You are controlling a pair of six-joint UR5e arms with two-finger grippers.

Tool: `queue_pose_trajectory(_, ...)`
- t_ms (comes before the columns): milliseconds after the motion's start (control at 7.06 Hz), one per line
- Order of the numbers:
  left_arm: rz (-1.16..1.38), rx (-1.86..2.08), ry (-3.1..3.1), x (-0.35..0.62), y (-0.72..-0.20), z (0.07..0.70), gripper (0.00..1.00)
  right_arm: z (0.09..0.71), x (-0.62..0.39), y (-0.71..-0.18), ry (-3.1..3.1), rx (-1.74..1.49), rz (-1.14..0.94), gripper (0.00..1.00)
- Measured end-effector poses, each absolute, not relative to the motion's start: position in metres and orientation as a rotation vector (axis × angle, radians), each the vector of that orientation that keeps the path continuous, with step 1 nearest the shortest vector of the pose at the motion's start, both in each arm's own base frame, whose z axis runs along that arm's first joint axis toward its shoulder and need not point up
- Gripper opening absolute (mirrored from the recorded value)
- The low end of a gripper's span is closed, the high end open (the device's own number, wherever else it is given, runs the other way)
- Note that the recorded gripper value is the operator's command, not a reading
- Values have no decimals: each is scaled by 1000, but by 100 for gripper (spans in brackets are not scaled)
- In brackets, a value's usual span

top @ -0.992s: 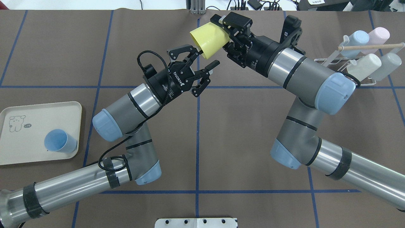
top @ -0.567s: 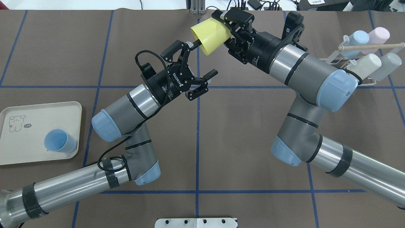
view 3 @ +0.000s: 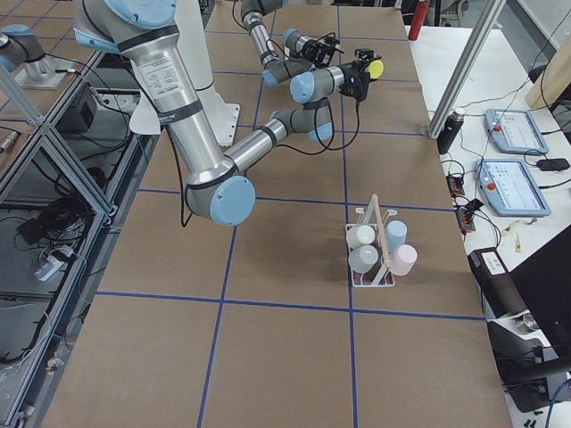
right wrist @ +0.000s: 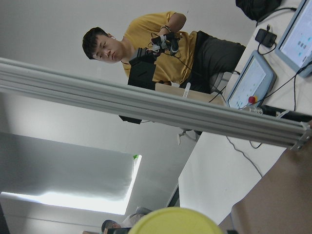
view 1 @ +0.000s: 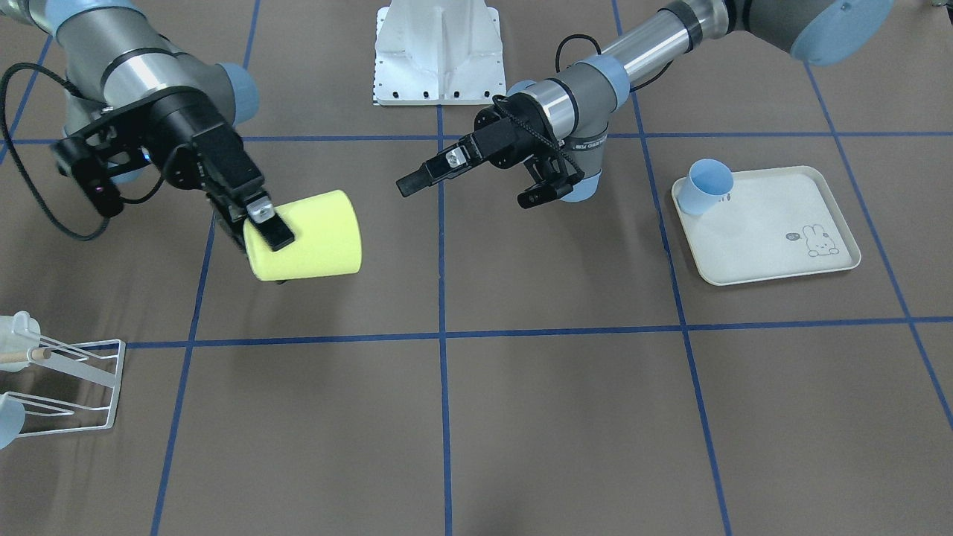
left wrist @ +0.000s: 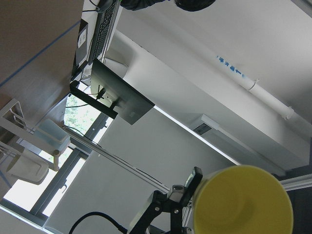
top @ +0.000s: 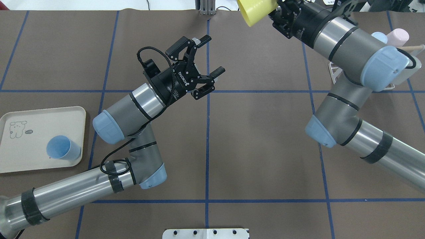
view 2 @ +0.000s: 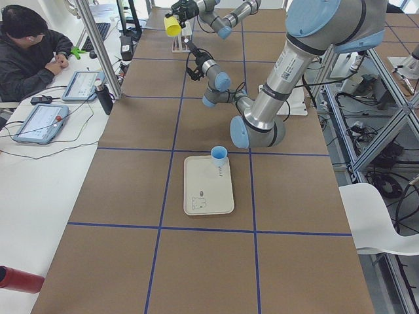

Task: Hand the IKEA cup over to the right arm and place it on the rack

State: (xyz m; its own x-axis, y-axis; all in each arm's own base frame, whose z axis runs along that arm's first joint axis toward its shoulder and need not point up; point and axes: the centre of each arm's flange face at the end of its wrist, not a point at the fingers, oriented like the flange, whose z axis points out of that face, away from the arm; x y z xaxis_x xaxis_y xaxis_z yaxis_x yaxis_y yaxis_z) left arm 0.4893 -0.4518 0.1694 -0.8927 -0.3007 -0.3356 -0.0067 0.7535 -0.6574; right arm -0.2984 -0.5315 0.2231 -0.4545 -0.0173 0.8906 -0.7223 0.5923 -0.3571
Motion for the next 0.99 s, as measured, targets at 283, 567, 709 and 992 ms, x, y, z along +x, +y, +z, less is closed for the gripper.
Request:
queue_pose_trajectory(283, -863, -95, 2463, 473, -472, 163, 100, 258, -277, -552, -1616, 735, 906, 0)
queue_pose_trajectory(567, -741, 118, 2290, 454, -477, 149, 100, 299, -249, -556, -1318, 842, 822, 0)
queue_pose_trajectory(709, -685, 207, 2175, 436, -474, 149, 100, 320, -230, -548, -1163, 887, 744, 0)
queue_pose_trajectory(992, -584, 330, 1983, 390, -458, 164, 100, 358, -199, -527, -906, 935, 608, 0)
